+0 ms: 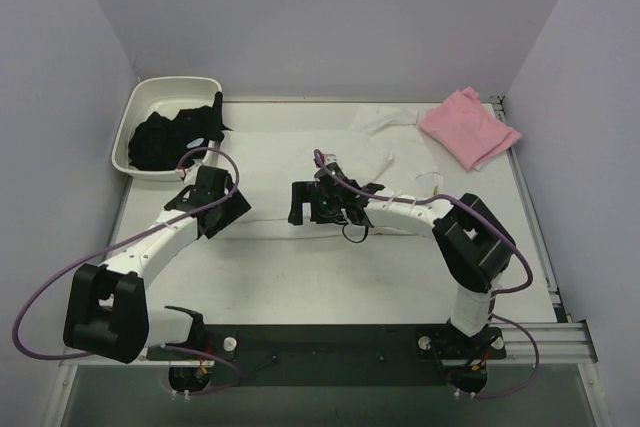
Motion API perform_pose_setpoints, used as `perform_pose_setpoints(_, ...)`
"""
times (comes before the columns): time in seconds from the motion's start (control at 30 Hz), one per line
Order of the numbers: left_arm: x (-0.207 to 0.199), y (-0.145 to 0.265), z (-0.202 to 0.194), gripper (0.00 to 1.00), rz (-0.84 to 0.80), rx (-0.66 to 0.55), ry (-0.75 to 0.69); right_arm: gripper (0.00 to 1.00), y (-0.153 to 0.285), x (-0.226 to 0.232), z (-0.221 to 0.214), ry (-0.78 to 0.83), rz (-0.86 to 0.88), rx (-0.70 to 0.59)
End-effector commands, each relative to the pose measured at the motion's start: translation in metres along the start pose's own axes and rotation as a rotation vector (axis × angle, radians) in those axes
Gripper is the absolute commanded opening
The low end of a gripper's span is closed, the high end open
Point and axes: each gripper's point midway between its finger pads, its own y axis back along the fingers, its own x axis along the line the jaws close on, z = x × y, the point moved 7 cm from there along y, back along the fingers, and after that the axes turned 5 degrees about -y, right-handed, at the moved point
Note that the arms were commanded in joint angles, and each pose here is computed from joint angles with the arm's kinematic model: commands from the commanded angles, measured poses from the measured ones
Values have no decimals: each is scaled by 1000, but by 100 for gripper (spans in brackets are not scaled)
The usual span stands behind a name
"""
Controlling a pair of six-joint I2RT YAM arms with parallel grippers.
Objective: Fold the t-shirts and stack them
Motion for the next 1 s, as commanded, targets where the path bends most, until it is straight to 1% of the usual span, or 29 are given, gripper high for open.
perform_pose_setpoints(0.0,-4,10,8,88,-48,-70,28,96,-10,19,7,-26,61,-24)
perform_pose_setpoints(0.27,2,12,8,88,-32,-84,23,96,-24,26,4,-34,72,-13)
perform_pose_setpoints(0.67,9,17,7,88,-29,-100,17,96,-44,30,15,-20,60,-24)
perform_pose_setpoints(0.97,13,20,8,88,-27,-109,12,96,-61,34,37,10,29,-116)
